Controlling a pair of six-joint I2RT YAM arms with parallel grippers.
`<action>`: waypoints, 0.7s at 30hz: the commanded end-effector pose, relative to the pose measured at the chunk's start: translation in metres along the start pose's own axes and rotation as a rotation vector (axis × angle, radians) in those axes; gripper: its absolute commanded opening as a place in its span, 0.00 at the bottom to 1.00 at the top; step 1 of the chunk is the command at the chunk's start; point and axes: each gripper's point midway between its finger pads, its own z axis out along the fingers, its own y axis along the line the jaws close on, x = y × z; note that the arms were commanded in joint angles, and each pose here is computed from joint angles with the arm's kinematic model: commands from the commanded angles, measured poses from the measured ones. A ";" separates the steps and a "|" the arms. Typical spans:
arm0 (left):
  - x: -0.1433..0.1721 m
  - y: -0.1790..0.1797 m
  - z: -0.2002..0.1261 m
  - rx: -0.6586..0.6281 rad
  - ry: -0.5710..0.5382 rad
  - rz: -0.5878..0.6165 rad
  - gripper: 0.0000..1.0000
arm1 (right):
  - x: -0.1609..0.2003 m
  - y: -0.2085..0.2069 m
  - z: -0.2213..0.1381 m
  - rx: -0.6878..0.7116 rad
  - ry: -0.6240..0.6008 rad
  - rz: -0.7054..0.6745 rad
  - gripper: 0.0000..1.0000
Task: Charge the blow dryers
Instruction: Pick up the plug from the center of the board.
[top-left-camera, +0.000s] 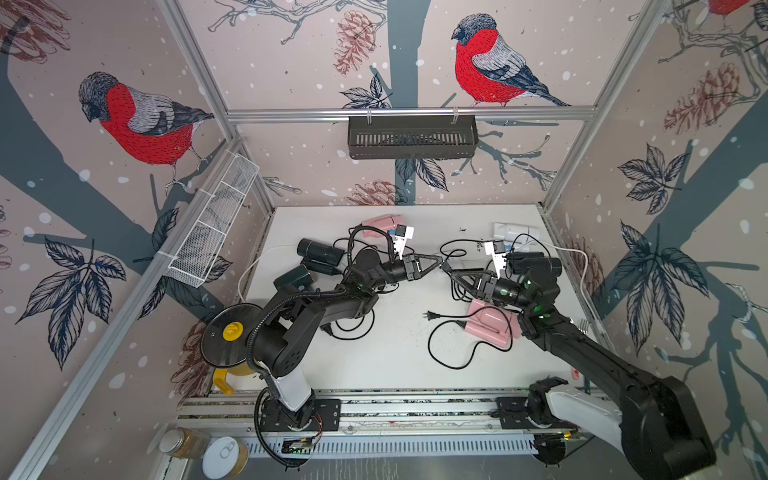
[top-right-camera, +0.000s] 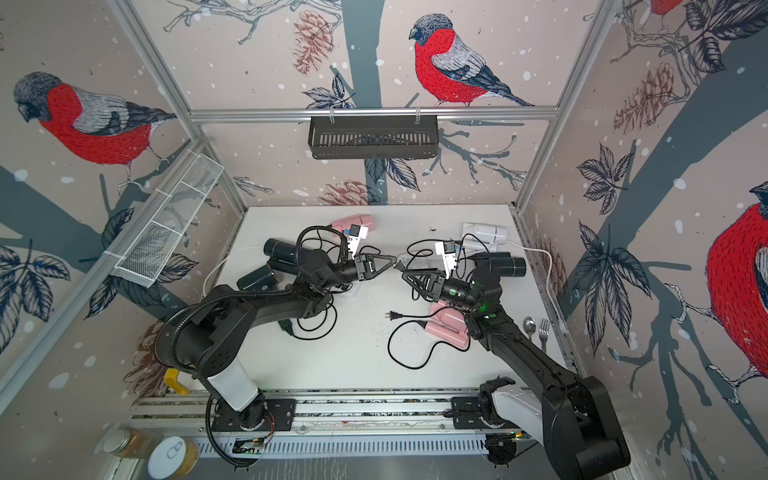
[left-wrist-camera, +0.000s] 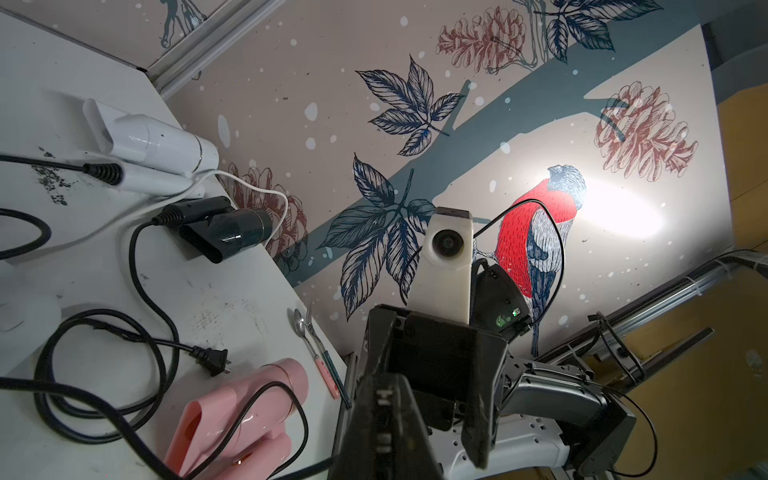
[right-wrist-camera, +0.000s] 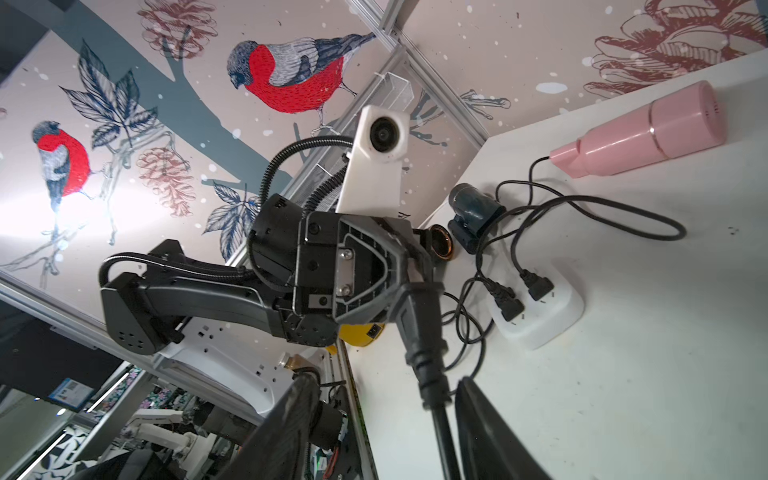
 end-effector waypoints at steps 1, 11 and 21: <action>-0.009 -0.021 -0.002 0.076 -0.044 0.049 0.05 | -0.014 0.023 0.001 -0.092 -0.059 -0.025 0.54; -0.008 -0.025 -0.004 0.094 -0.058 0.043 0.05 | -0.023 0.025 0.011 -0.153 -0.127 0.024 0.42; -0.004 -0.022 -0.005 0.088 -0.061 0.040 0.05 | -0.026 0.015 0.018 -0.160 -0.153 0.059 0.29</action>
